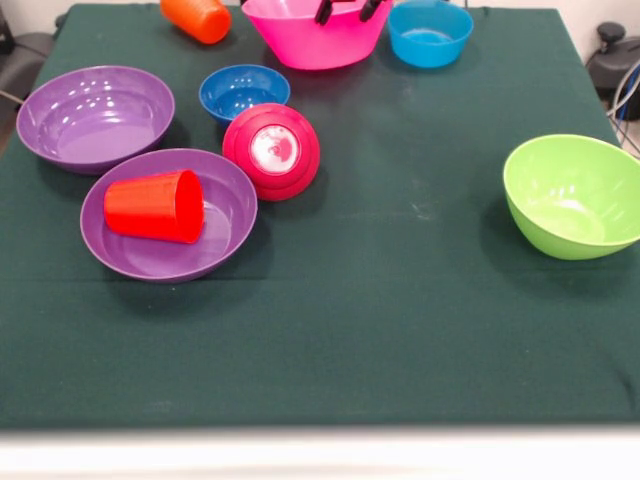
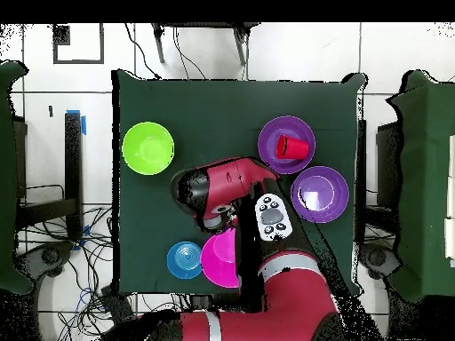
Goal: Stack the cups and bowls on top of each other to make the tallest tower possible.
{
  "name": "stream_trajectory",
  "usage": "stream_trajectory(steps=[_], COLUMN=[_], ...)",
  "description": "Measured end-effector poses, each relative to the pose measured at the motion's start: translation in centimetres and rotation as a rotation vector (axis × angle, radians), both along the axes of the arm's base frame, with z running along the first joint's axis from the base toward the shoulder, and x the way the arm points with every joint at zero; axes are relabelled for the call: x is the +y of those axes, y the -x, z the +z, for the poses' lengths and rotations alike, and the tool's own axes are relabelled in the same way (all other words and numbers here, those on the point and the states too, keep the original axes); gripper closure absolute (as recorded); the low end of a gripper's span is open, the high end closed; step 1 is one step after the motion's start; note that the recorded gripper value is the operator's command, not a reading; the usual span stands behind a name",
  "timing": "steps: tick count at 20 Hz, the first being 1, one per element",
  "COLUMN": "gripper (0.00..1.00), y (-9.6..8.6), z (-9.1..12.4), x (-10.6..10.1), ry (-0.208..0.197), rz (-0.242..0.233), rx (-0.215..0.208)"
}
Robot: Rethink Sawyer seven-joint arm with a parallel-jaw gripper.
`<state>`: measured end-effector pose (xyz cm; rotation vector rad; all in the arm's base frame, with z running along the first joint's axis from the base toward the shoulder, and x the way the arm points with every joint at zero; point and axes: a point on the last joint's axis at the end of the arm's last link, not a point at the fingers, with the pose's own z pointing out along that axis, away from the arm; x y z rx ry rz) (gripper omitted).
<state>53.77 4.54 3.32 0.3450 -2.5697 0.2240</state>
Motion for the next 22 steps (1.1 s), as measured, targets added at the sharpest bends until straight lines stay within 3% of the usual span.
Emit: stream_trajectory(steps=[9, 10, 22], gripper=[0.0, 1.0, 1.0], y=[0.04, 0.04, 0.02], z=[-0.04, -0.04, -0.05], x=[0.0, 0.01, 0.04], ry=[0.0, 0.0, -0.001], rz=[0.0, 0.0, 0.0], rx=[0.002, 0.002, 0.002])
